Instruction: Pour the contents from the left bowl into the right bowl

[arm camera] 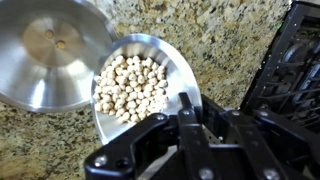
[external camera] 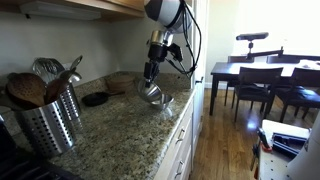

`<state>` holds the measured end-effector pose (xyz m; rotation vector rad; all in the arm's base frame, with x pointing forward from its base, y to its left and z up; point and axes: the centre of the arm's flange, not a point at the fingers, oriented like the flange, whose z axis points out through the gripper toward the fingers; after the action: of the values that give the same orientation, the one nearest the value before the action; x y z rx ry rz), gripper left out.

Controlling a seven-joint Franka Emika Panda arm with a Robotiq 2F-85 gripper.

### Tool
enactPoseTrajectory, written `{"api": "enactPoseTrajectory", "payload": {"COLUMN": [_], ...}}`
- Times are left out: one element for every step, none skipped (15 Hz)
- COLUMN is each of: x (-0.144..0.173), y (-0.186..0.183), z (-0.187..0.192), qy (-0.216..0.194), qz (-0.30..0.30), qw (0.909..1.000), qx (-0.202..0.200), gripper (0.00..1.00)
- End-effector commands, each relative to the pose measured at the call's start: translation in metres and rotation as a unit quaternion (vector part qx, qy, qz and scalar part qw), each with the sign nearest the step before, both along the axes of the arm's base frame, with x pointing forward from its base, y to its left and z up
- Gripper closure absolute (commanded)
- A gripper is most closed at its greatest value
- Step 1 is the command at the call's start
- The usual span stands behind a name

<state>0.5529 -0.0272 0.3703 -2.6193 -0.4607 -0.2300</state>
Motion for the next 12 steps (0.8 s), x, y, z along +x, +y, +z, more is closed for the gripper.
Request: {"api": "enactPoseTrajectory", "payload": {"x": [-0.02,-0.021,-0.022,-0.022,-0.023,-0.023,-0.024,-0.024,-0.024,-0.024,-0.024,-0.024], "y": [-0.01,-0.012,-0.014,-0.016,-0.017,-0.019,-0.021,-0.022,-0.024,-0.025,-0.026,-0.027], "z": [0.006,0.005,0.005,0.005,0.004,0.004,0.003,0.002,0.001,0.0,0.0,0.0], "qy": [-0.025,-0.026,-0.033,-0.029,-0.032,-0.034,-0.037,-0.038,-0.042,-0.044,-0.049,-0.054], "qz": [-0.008,-0.008,-0.005,-0.011,-0.01,-0.009,-0.008,-0.009,-0.006,-0.007,-0.004,-0.002], "qw": [0.9996,0.9995,0.9993,0.9994,0.9993,0.9992,0.999,0.9988,0.9985,0.9984,0.998,0.9975], "qx": [0.011,0.012,0.019,0.015,0.018,0.021,0.025,0.028,0.033,0.035,0.041,0.045], "gripper": [0.91,0.91,0.91,0.91,0.91,0.91,0.91,0.91,0.91,0.91,0.91,0.91]}}
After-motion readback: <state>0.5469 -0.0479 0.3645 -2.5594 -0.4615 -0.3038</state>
